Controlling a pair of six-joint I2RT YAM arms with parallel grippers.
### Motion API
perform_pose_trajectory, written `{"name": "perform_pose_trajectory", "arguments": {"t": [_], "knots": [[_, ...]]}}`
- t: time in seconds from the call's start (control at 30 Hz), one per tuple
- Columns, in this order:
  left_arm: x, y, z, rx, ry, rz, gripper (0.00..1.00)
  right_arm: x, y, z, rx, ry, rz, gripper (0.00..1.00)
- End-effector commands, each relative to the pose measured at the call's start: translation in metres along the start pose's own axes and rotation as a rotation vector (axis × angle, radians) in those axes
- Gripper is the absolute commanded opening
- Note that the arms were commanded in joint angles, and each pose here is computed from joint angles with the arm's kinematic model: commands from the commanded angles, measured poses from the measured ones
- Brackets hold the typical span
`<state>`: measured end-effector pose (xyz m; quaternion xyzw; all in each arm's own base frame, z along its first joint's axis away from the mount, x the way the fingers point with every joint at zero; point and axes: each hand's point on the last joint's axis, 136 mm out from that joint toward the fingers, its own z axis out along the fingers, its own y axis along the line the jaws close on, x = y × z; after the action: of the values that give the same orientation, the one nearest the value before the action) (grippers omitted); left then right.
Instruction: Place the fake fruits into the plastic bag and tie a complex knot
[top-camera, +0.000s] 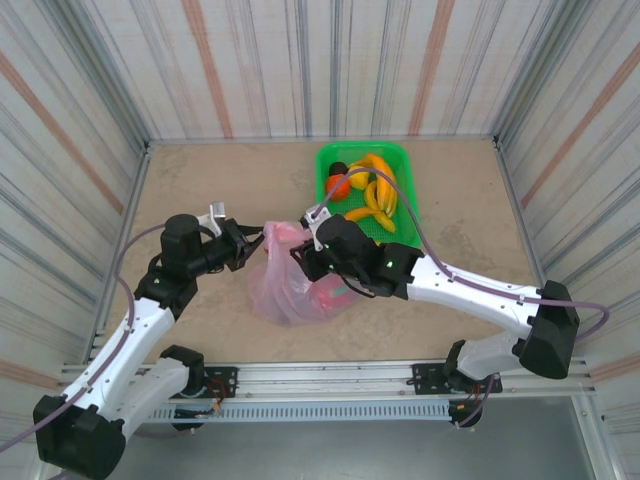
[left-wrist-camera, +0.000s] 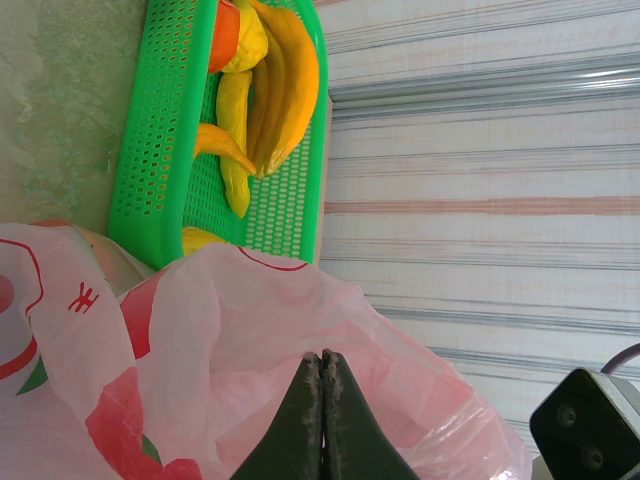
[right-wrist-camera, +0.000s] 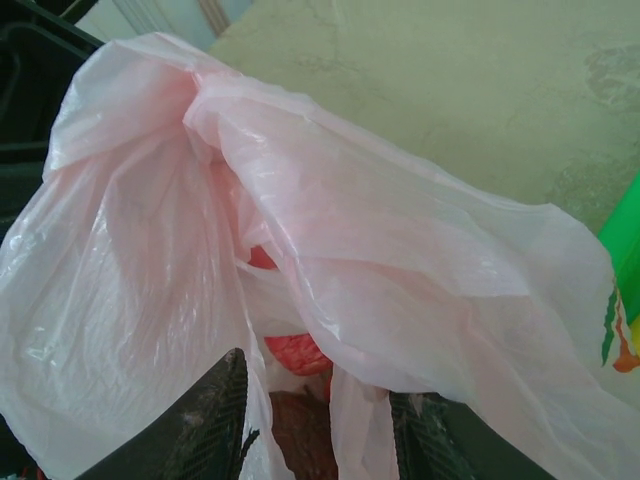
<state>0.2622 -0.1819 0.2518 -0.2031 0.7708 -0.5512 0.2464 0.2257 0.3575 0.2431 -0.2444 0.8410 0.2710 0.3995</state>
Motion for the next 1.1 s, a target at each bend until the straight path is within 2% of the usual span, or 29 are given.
{"name": "perform_pose_trajectory", "arguments": {"t": [0.0,0.23,0.33,0.47,0.5,1.07], "knots": [[0.001,-0.013,-0.003,0.02,0.003,0.017,0.0,-0.008,0.001,0.004,0.021,-0.027,-0.046,0.42],[0.001,-0.013,-0.003,0.02,0.005,0.02,0.0,-0.009,-0.001,0.007,0.038,-0.035,-0.052,0.33],[0.001,-0.013,-0.002,0.02,0.006,0.023,0.0,-0.01,-0.001,0.007,0.039,-0.041,-0.049,0.23],[0.001,-0.012,-0.002,0.016,0.006,0.023,0.0,-0.01,-0.001,0.005,0.037,-0.042,-0.047,0.02],[0.001,-0.012,-0.002,0.015,0.006,0.022,0.0,-0.009,-0.002,0.005,0.039,-0.04,-0.046,0.0],[-0.008,-0.004,-0.003,-0.024,-0.053,0.061,0.0,0.015,-0.008,-0.042,0.028,0.067,0.038,0.0]]}}
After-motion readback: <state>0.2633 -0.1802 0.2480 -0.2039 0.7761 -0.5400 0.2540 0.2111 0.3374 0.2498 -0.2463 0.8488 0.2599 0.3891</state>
